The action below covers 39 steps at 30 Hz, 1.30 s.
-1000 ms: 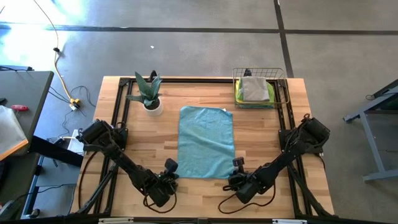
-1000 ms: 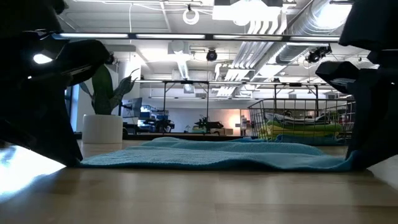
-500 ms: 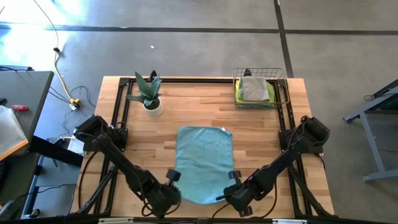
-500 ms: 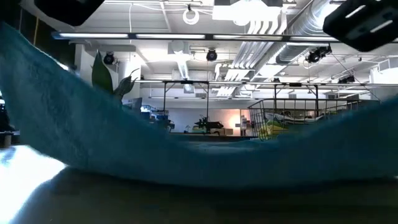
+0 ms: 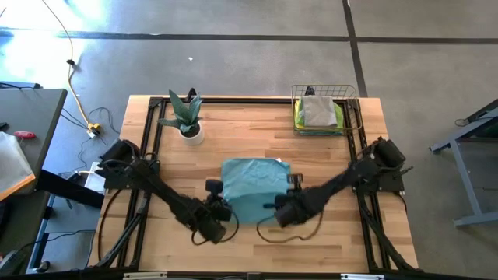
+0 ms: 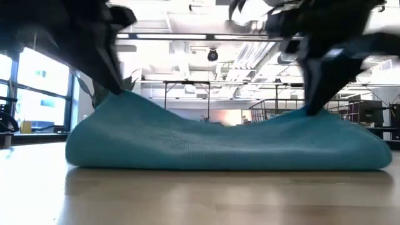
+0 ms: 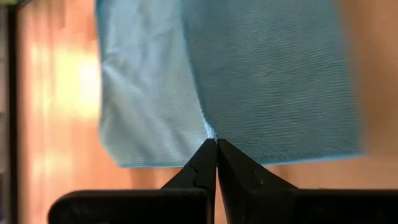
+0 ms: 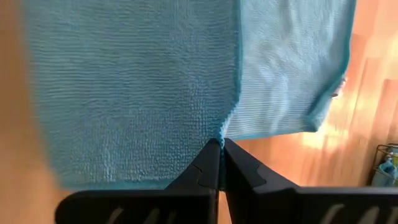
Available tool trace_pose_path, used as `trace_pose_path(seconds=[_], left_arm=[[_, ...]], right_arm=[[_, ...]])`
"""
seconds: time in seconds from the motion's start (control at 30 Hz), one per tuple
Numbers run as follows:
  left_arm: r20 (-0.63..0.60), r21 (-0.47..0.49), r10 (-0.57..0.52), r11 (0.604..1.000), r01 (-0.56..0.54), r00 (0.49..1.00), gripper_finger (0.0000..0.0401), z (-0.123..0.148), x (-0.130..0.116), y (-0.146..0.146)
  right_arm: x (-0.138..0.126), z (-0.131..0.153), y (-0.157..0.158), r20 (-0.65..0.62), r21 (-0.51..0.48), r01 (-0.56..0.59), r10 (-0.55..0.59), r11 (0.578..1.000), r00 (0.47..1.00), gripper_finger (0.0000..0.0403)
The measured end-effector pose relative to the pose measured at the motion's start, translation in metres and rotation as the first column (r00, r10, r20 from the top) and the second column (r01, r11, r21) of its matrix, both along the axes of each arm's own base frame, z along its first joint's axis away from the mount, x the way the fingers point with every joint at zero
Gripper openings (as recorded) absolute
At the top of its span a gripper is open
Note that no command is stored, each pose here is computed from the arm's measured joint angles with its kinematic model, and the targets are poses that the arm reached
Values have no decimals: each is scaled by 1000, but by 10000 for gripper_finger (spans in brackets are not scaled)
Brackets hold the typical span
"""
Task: Fold microfiber towels
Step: Fold the blue towel
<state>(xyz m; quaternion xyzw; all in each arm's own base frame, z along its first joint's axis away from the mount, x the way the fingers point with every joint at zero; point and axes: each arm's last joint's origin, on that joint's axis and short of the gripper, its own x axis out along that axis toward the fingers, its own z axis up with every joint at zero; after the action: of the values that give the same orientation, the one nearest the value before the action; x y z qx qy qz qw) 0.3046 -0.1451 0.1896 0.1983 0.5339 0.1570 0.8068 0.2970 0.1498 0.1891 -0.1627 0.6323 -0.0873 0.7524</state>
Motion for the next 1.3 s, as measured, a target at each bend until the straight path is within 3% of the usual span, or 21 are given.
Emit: trace_pose_path(seconds=[0.2, 0.33, 0.5, 0.83, 1.07, 1.3], left_arm=[[-70, 64, 105, 993, -100, 992, 0, -19, 2, 43], [-101, 109, 166, 982, -155, 981, 0, -27, 3, 69], [-109, 120, 185, 978, -172, 977, 0, -28, 10, 91], [-119, 112, 193, 977, -180, 974, 0, -27, 21, 129], [-148, 117, 243, 967, -227, 959, 0, -28, 19, 146], [-164, 168, 238, 963, -210, 957, 0, -27, 19, 152]], right_arm=[[8, -17, -45, -84, -6, 60, -60, 998, 995, 0], [12, -20, -63, -109, -10, 43, -44, 999, 993, 0], [21, -20, -86, -115, -6, 24, -24, 1000, 993, 0], [29, -20, -137, -130, -17, 89, -90, 996, 987, 0], [27, -21, -152, -153, -18, 125, -126, 992, 980, 0], [27, -20, -156, -184, -21, 56, -59, 998, 981, 0]])
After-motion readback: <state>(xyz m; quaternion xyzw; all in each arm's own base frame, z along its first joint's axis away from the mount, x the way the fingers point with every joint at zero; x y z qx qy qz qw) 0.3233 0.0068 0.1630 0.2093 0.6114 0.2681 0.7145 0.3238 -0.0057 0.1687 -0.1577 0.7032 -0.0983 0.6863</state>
